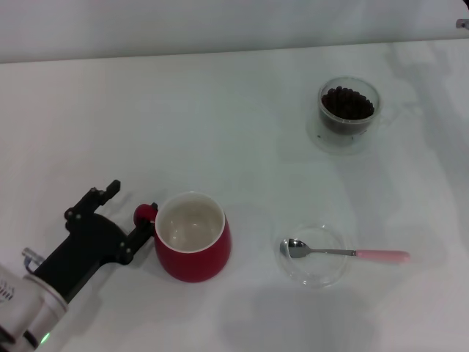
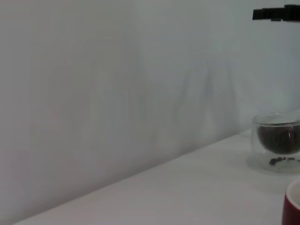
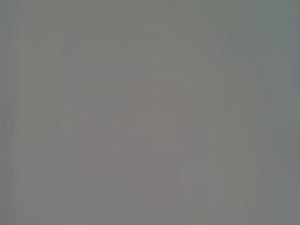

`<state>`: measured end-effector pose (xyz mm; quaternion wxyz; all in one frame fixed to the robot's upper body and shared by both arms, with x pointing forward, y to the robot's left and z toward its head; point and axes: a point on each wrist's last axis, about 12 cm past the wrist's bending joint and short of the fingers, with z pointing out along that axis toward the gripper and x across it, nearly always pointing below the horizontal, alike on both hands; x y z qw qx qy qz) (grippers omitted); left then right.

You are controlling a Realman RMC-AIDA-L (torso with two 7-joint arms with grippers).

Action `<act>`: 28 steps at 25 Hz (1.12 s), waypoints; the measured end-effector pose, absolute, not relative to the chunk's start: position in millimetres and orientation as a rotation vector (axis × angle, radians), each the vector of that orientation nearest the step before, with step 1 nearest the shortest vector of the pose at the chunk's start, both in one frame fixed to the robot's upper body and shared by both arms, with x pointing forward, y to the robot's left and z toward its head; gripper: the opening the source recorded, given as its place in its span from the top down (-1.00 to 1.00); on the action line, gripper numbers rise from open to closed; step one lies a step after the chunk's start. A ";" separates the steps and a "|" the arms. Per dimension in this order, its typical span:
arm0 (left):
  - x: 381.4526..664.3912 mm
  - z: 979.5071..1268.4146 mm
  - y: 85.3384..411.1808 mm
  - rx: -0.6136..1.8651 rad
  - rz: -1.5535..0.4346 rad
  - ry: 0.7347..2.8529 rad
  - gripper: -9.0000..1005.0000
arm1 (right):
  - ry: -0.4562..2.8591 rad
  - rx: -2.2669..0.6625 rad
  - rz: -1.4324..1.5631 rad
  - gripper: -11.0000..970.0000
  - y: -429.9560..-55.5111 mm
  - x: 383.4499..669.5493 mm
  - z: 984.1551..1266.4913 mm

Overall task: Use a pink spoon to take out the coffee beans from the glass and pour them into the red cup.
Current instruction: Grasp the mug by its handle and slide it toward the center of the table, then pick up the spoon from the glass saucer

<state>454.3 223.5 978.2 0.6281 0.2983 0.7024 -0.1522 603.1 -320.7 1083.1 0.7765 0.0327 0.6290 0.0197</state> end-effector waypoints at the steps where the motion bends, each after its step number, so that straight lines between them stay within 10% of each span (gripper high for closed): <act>1: 451.9 978.0 224.8 0.681 -0.342 1.605 0.07 | 1.361 0.071 0.042 -0.76 -320.7 603.0 1083.0; 3: 447.1 977.6 227.4 0.672 -0.333 1.598 -0.38 | 1.361 0.073 0.042 -0.76 -321.0 602.8 1082.9; 9: 440.8 976.8 232.8 0.663 -0.327 1.595 -0.54 | 1.362 0.075 0.041 -0.76 -321.4 602.5 1082.5; 28: 400.4 974.2 256.3 0.563 -0.310 1.579 -0.53 | 1.372 0.122 0.022 -0.76 -336.3 585.7 1072.2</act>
